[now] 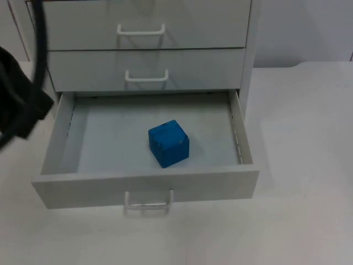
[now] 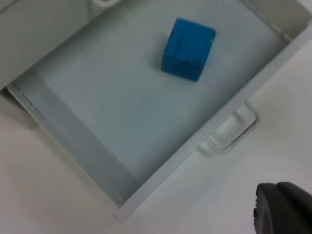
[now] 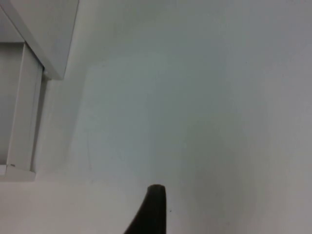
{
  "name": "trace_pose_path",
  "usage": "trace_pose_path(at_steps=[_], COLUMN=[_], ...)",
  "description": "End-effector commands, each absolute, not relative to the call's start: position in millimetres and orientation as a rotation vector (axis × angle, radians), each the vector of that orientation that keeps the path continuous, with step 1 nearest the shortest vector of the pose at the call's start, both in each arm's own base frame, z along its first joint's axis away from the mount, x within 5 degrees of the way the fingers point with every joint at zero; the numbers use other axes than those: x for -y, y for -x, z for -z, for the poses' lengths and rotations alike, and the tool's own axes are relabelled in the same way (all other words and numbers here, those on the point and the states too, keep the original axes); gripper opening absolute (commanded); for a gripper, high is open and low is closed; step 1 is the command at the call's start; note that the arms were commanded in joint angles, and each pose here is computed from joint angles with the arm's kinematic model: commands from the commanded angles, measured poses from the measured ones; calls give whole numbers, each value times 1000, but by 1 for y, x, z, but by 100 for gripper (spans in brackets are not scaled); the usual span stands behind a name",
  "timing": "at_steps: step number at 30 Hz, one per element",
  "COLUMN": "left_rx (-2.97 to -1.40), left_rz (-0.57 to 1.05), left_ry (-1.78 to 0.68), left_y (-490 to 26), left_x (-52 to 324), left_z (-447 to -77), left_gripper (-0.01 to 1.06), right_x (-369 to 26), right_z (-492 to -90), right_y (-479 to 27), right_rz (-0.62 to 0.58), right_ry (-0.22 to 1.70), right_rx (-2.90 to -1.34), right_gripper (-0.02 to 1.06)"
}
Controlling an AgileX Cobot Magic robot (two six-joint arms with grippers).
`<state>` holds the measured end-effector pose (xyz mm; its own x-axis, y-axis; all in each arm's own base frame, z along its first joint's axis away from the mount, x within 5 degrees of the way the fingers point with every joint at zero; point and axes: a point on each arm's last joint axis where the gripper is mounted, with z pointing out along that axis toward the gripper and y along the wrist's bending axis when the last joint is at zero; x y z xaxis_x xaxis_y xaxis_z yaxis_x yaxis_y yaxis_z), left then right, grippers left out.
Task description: Open the drawer with the left hand, place the block into the drawer with the right hand, then close the drawer with the left hand.
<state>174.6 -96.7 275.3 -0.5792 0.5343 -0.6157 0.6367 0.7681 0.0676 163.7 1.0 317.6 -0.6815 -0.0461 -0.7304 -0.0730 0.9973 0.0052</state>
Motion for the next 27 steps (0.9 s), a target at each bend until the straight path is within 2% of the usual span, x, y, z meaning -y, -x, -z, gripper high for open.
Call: trace_pose_path(at_steps=[1, 6, 10, 11, 15, 22, 27], left_rx=[-2308, -2239, -2156, -2156, -2084, -2015, -1982], left_rz=[144, -19, -221, -221, -398, -512, -517], left_ry=[-919, -1077, -1199, -1199, -1338, -1431, -1472], left_y=[-174, -172, -172, -172, -172, -173, -178], left_x=[109, 138, 165, 165, 190, 216, 225], left_z=[-272, -258, -239, -239, -211, -171, -149], left_gripper=[0, 0, 0, 0, 0, 0, 0], right_x=[0, 0, 0, 0, 0, 2, 3], right_z=[-319, -319, -319, -319, -319, -318, -319], right_y=[-163, -163, -163, -163, -163, -163, -163], right_rz=[-50, -54, -48, -48, -40, -17, -1], right_ry=[62, 52, 55, 55, 59, 60, 66], right_rx=[-2308, -2308, -2309, -2309, -2309, -2312, -2305], right_gripper=[81, 81, 81, 81, 81, 81, 81])
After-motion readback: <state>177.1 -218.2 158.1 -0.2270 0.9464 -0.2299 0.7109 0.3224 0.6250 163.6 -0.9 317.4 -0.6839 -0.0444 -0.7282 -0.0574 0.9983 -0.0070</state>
